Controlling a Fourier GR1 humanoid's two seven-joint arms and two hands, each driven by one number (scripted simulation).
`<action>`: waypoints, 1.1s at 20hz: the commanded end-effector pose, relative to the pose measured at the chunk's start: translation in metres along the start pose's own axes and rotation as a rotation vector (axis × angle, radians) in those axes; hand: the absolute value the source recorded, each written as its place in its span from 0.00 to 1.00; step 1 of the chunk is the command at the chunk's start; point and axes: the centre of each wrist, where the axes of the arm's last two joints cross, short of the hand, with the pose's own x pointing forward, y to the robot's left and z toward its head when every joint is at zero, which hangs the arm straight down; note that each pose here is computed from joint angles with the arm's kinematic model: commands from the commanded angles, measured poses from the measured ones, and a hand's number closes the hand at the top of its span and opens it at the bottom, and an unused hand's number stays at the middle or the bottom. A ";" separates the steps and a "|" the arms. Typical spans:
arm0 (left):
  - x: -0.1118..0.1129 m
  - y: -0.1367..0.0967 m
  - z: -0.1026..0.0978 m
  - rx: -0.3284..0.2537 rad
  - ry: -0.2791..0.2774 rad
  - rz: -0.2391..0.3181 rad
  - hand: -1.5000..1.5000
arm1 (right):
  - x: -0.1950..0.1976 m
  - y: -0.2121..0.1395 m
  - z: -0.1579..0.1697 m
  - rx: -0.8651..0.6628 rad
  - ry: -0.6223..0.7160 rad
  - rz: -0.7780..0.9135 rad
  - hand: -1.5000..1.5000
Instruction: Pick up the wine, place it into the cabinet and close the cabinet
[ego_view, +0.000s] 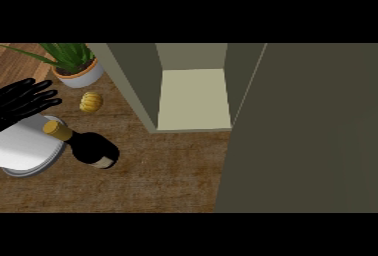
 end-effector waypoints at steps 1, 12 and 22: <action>-0.037 0.004 0.006 0.012 -0.025 0.067 0.00 | 0.023 0.004 0.019 -0.030 -0.073 0.015 0.00; -0.067 -0.011 0.023 0.044 0.023 0.062 0.00 | 0.020 -0.001 0.022 -0.008 -0.081 0.039 0.00; -0.086 -0.006 0.016 0.073 0.062 0.071 0.00 | 0.021 0.003 0.021 0.002 -0.086 0.015 0.00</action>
